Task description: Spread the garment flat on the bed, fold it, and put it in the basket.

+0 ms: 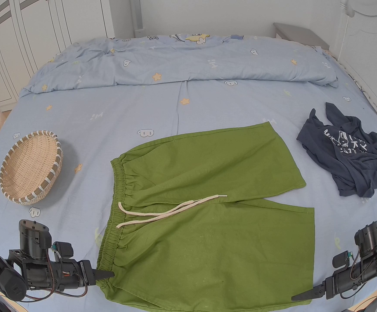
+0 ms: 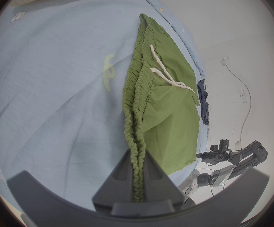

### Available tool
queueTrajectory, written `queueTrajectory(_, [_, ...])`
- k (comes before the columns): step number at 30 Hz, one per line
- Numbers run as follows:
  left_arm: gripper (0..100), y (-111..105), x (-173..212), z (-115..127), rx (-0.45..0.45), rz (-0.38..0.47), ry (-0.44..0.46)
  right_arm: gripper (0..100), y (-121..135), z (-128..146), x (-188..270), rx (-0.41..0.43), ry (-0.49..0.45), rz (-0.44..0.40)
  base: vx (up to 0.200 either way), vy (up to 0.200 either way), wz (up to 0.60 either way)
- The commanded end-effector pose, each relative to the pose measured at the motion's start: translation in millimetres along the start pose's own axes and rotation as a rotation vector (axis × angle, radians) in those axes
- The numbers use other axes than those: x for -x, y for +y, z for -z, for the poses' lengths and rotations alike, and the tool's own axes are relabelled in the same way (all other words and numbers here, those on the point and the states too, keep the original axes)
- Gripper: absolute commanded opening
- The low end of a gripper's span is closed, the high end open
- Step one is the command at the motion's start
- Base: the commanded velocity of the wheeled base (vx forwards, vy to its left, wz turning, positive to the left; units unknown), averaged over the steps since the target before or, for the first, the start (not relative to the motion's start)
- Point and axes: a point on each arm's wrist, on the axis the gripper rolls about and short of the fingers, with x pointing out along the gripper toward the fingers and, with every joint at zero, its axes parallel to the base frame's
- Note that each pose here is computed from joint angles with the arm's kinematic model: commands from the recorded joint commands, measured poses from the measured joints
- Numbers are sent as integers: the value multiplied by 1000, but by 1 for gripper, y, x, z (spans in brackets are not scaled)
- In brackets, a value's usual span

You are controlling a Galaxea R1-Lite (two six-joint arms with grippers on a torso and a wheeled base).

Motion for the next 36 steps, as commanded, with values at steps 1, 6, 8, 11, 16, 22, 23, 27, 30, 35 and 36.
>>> queueTrajectory(1, [0, 2, 1, 4, 8, -9, 12, 100, 1, 4, -1, -3, 14, -5, 0, 0, 0])
queueTrajectory(6, [0, 2, 1, 4, 9, -8, 14, 100, 2, 5, -2, 12, 26, -10, 0, 0, 0])
queueTrajectory(8, [0, 2, 1, 4, 8, -9, 12, 100, 2, 5, -2, 12, 28, -10, 0, 0, 0])
queueTrajectory(11, [0, 2, 1, 4, 8, -9, 12, 0, 2, 5, -2, 10, 28, -10, 0, 0, 0])
queueTrajectory(16, [0, 2, 1, 4, 10, -10, 13, 0, 2, 6, -2, 5, 33, -9, 0, 0, 0])
queueTrajectory(22, [0, 2, 1, 4, 10, -10, 13, 0, 2, 7, -2, -2, 37, -7, 0, 0, 0])
queueTrajectory(23, [0, 2, 1, 4, 10, -10, 13, 0, 2, 7, -2, -2, 37, -7, 0, 0, 0])
queueTrajectory(27, [0, 2, 1, 4, 10, -9, 15, 0, 3, 8, 0, -7, 43, -5, 0, 0, 0])
queueTrajectory(30, [0, 4, 2, 7, 26, -26, 38, 0, 6, 14, 3, -16, 62, -4, 0, 0, 0])
queueTrajectory(35, [0, 5, 10, 14, 47, -40, 77, 0, 14, 29, 14, -32, 90, 1, 0, 0, 0])
queueTrajectory(36, [0, 4, 11, 15, 48, -39, 81, 0, 14, 30, 15, -33, 91, 1, 0, 0, 0])
